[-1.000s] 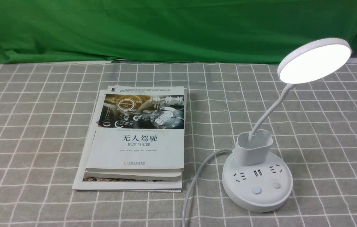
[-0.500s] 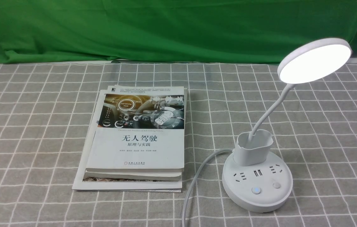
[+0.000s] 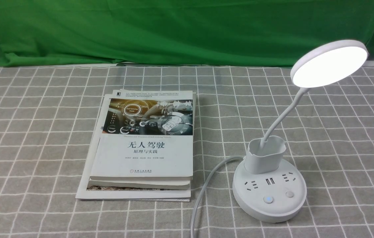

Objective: Turn off the desk lamp on the grey coffee tablecloth by hand.
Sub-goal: 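Press the power button on the lamp base to turn the lamp off with the right gripper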

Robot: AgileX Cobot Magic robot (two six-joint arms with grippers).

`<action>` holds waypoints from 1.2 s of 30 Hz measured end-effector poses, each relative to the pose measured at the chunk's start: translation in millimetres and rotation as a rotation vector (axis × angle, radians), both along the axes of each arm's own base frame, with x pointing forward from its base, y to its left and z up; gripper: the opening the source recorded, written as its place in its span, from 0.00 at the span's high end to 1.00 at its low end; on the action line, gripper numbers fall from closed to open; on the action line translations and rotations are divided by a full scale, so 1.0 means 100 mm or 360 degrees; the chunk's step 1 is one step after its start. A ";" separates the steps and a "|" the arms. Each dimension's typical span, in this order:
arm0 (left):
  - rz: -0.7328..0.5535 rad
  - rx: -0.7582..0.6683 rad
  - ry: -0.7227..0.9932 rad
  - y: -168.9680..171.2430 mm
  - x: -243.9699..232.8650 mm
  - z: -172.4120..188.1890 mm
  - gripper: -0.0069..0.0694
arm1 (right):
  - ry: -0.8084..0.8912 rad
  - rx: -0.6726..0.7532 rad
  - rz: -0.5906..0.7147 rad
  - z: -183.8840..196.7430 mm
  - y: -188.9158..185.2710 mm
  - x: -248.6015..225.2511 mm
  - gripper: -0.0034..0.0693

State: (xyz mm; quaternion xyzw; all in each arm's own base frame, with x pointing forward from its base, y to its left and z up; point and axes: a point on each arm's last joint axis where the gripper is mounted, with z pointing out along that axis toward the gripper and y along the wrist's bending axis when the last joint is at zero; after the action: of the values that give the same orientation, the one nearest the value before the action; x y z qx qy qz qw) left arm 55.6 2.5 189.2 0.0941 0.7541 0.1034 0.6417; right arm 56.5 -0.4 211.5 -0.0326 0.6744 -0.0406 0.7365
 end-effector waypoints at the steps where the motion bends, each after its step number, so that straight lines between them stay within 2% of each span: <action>1: 0.0000 0.0000 0.0000 0.00 0.00 0.00 0.88 | 0.0000 -0.0002 0.0000 0.00 0.00 0.00 0.88; 4: 0.0000 0.0000 0.0000 0.00 0.00 0.00 0.88 | -0.0050 0.0016 0.0002 0.03 0.00 0.00 0.88; 8: 0.0000 0.0000 0.0000 0.00 0.00 0.00 0.88 | -0.0338 0.0314 0.0062 0.19 0.00 -0.04 0.88; 11: 0.0000 0.0000 0.0000 0.00 0.00 0.00 0.88 | -0.0567 0.0426 0.0117 0.31 0.00 -0.08 0.88; 13: 0.0000 0.0000 0.0000 0.00 0.00 0.00 0.88 | -0.0608 0.0456 0.0132 0.34 0.00 -0.09 0.88; 16: 0.0000 0.0000 0.0000 0.00 0.00 0.00 0.88 | -0.0541 0.0473 0.0126 0.33 0.00 -0.06 0.88; 20: 0.0000 0.0000 0.0000 0.00 0.00 0.00 0.88 | -0.0338 0.0498 0.0099 0.58 0.00 0.02 0.88; 26: 0.0000 0.0000 0.0000 0.00 0.00 0.00 0.88 | 0.0107 0.0500 0.0027 0.98 0.00 0.29 0.88; 30: 0.0000 0.0000 0.0000 0.00 0.00 0.00 0.88 | 0.0277 0.0459 0.0000 0.97 0.00 0.47 0.88; 36: 0.0000 0.0000 0.0000 0.00 0.00 0.00 0.88 | 0.0570 0.0474 -0.0044 0.76 -0.01 0.78 0.88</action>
State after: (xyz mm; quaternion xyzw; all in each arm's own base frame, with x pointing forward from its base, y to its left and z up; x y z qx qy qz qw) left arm 55.6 2.5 189.2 0.0941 0.7541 0.1034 0.6417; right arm 134.2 -0.9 287.2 0.0789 0.7932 0.0557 0.6013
